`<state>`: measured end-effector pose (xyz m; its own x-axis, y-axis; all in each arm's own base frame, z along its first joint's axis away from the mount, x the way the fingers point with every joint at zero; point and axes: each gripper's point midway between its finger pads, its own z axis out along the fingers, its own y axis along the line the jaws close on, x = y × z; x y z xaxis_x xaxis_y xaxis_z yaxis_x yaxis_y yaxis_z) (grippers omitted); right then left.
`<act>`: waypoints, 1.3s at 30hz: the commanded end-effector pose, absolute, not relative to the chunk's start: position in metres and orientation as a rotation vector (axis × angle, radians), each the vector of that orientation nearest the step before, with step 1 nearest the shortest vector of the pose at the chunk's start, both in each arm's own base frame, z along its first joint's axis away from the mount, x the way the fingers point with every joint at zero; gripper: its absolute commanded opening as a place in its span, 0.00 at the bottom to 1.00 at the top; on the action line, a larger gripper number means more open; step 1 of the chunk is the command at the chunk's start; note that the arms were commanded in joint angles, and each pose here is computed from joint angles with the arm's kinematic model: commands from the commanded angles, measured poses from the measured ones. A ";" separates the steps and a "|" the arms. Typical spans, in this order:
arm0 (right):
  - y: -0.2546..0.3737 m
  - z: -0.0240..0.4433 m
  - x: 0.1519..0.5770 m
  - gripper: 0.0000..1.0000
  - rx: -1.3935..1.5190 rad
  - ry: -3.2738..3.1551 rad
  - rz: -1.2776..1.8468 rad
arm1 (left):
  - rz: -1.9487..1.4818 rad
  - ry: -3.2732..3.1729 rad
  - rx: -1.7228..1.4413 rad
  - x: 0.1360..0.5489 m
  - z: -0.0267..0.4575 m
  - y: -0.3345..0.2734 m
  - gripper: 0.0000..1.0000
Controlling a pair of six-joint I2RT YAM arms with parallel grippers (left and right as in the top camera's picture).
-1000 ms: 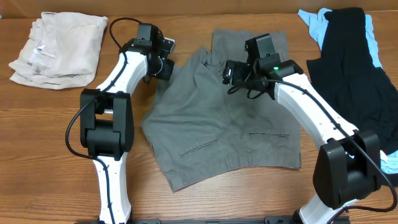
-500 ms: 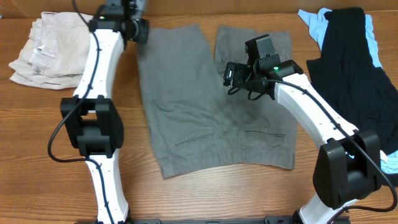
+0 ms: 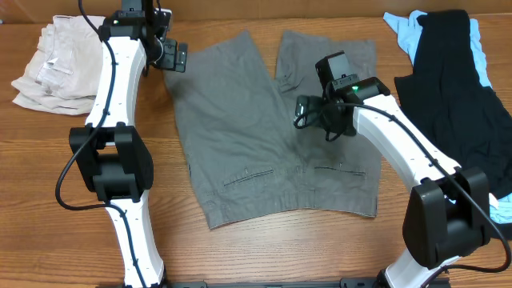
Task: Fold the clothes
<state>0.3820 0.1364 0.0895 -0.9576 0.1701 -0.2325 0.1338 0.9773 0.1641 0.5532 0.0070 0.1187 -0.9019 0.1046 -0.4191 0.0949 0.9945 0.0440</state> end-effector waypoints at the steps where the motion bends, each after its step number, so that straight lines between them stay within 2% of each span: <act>1: 0.126 0.094 0.373 1.00 0.246 2.892 0.153 | -0.005 2.665 0.068 0.557 0.147 0.001 1.00; 8: 0.115 0.090 0.360 1.00 0.346 2.939 0.091 | -0.185 2.716 0.167 0.534 0.170 -0.046 1.00; 17: 0.124 0.073 0.336 1.00 0.398 3.012 0.133 | -0.180 2.688 0.284 0.522 0.200 -0.080 1.00; 22: 0.140 0.063 0.319 1.00 0.336 3.046 0.254 | -0.183 2.656 0.304 0.516 0.224 -0.087 1.00; 26: 0.156 0.074 0.305 1.00 0.213 3.042 0.392 | -0.185 2.658 0.310 0.512 0.228 -0.089 1.00; 32: 0.147 0.083 0.272 1.00 0.146 3.058 0.334 | -0.189 2.663 0.319 0.510 0.227 -0.091 1.00; 39: 0.138 0.059 0.254 1.00 0.187 3.027 0.349 | -0.190 2.643 0.320 0.514 0.230 -0.092 1.00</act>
<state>0.2605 0.1420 0.0679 -0.9902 0.1215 -0.0686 0.1025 0.9671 0.2329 0.5121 -0.0840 0.2201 -0.8809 0.1841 -0.4360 0.2375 0.9688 -0.0708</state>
